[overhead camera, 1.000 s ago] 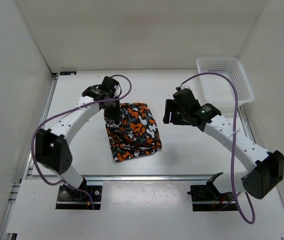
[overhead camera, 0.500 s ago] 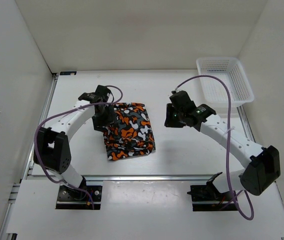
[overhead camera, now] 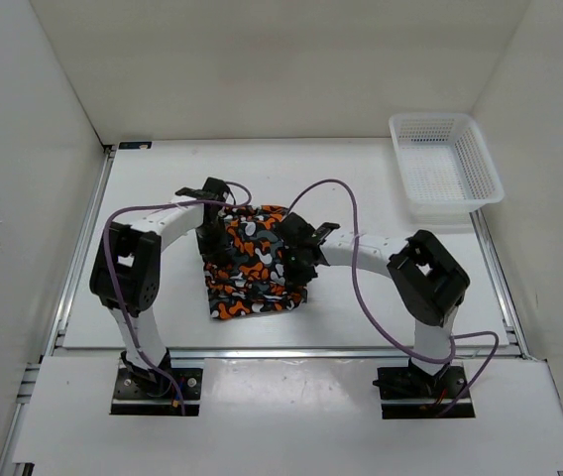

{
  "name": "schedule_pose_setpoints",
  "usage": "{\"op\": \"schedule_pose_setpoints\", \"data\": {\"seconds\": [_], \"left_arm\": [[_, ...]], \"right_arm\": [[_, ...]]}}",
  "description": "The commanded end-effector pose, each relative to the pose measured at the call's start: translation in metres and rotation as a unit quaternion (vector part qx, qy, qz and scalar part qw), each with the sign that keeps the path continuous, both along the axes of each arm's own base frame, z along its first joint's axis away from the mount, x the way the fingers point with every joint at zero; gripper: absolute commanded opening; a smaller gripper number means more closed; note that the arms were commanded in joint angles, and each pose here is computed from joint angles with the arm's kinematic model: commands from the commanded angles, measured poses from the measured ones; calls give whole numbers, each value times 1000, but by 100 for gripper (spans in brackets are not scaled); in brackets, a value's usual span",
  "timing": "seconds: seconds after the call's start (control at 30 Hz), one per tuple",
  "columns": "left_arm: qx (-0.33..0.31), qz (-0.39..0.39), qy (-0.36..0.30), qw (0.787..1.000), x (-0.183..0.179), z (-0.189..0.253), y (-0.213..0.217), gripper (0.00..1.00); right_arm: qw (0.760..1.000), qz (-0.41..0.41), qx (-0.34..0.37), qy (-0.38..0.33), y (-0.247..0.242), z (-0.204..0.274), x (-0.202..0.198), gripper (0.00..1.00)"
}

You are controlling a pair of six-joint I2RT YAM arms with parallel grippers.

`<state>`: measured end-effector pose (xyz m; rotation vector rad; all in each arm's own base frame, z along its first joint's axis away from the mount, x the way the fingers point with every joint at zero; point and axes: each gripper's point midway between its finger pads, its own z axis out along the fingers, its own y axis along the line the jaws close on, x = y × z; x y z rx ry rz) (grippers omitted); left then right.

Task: Fold and stack the shorts
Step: Fold the shorts

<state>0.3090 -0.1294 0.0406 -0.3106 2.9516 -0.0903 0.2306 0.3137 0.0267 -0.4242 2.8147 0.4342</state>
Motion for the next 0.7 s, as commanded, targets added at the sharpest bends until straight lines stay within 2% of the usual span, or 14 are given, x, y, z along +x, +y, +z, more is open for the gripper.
{"op": "schedule_pose_setpoints", "data": {"seconds": [0.0, 0.07, 0.1, 0.13, 0.2, 0.23, 0.27, 0.3, 0.37, 0.4, 0.43, 0.5, 0.53, 0.67], "left_arm": [[5, -4, -26, 1000, 9, 7, 3, 10], [4, -22, -40, 999, 12, 15, 4, 10], [3, -26, -48, 999, 15, 24, 3, 10], [5, -25, -44, 999, 11, 34, 9, 10], [-7, -35, -92, 995, 21, 79, 6, 19], [-5, -41, -93, 995, 15, 95, 9, 32], [-11, -45, -140, 989, 22, 132, 9, 42], [-16, -44, -157, 986, 21, 150, 9, 54], [-28, -52, -213, 975, 18, 199, 11, 81], [-31, -52, -224, 973, 13, 212, 13, 83], [-33, -50, -241, 969, 11, 223, 18, 92], [-30, -46, -296, 954, 5, 250, 26, 94], [-30, -31, -327, 944, -4, 265, 34, 94], [-14, 23, -372, 928, -17, 273, 54, 94]], "right_arm": [[999, -21, 34, -27, 14, 22, 15, 0], [996, -31, 52, -67, 11, 59, 18, 2], [995, -38, 48, -79, 4, 74, 18, 6], [993, -45, 49, -96, -1, 91, 21, 19], [986, -64, 59, -142, -17, 139, 24, 41], [980, -80, 46, -176, -30, 154, 30, 71], [973, -94, 53, -204, -42, 177, 30, 73], [966, -106, 48, -229, -54, 192, 32, 73], [950, -144, 38, -273, -89, 223, 27, 84], [935, -176, 13, -308, -111, 235, 32, 90], [924, -205, 8, -322, -134, 248, 24, 96], [904, -249, -22, -347, -167, 258, 19, 100], [883, -288, -49, -367, -197, 266, 12, 100], [850, -347, -101, -384, -251, 269, -8, 100]]}}
